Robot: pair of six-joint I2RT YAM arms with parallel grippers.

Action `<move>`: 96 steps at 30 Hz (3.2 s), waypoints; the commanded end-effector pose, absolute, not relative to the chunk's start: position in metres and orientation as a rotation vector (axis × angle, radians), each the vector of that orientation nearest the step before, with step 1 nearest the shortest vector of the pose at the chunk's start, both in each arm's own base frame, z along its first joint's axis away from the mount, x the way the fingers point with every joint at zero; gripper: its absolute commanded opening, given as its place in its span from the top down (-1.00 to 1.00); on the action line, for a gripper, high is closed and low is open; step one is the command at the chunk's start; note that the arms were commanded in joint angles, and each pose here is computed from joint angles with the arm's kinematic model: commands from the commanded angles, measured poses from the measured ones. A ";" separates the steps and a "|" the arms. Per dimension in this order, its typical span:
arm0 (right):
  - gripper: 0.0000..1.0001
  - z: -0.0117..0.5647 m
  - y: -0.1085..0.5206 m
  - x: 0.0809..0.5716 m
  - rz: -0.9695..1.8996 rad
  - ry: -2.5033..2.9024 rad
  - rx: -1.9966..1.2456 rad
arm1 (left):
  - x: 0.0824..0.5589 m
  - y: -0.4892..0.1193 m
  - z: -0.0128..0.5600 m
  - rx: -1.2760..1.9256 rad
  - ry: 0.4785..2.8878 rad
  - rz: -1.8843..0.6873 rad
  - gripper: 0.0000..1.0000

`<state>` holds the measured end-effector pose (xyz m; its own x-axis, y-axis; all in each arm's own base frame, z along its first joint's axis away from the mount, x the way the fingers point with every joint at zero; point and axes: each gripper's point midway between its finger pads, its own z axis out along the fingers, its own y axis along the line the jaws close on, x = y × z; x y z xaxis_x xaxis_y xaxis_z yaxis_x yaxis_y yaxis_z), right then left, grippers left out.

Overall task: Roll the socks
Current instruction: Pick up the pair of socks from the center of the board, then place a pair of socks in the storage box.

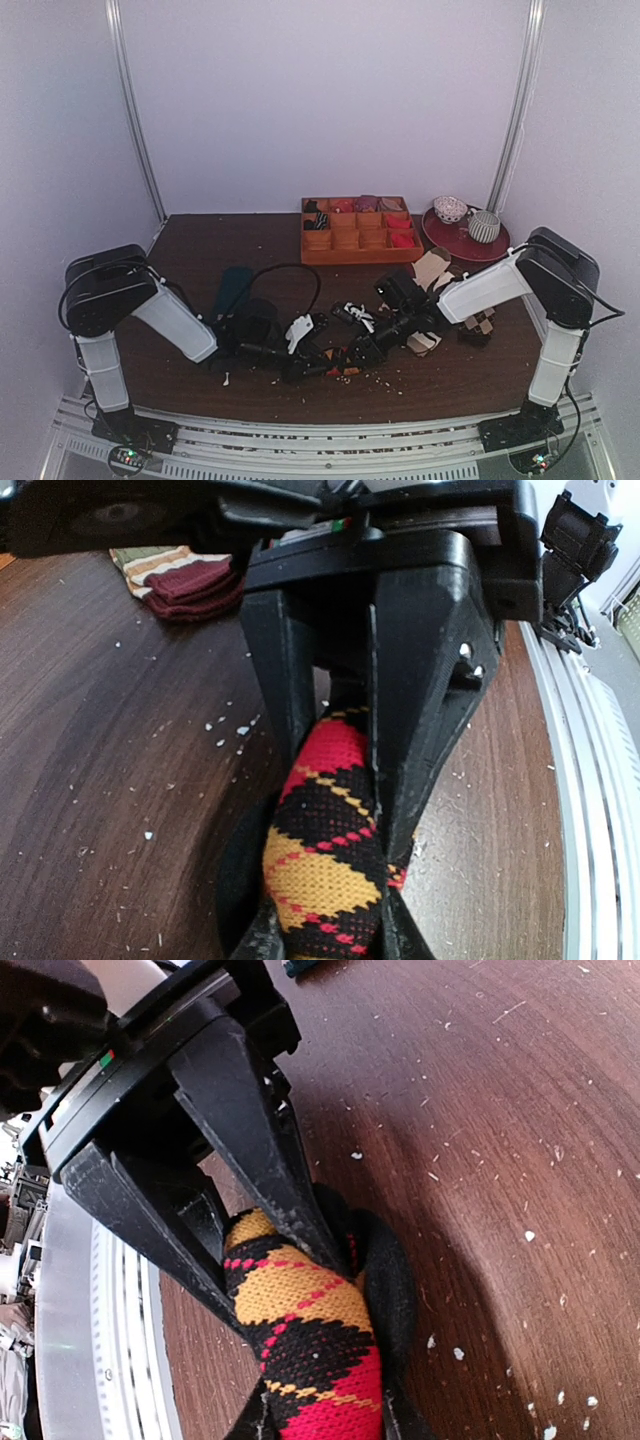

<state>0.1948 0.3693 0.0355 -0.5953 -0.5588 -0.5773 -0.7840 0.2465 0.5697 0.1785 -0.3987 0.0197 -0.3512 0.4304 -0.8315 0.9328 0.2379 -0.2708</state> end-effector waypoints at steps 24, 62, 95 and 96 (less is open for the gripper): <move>1.00 0.202 0.284 0.409 0.759 1.991 -0.420 | 0.264 -0.294 0.134 0.880 2.030 -0.461 -0.97; 1.00 0.069 0.230 0.557 0.197 2.237 -0.588 | 0.300 -0.287 0.130 0.896 2.016 -0.253 -0.97; 0.98 -0.038 0.228 0.494 0.012 2.719 -0.621 | 0.295 -0.280 0.141 0.885 1.995 -0.251 -0.97; 0.97 -0.041 0.227 0.492 0.001 2.733 -0.624 | 0.295 -0.279 0.141 0.885 1.996 -0.246 -0.97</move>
<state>0.5547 0.2473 0.0574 -0.6887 -0.3562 -0.6315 -0.4079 0.9104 -0.0687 0.2891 -0.2819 0.1292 -0.3543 0.5015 -0.7893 0.6875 0.7118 0.1437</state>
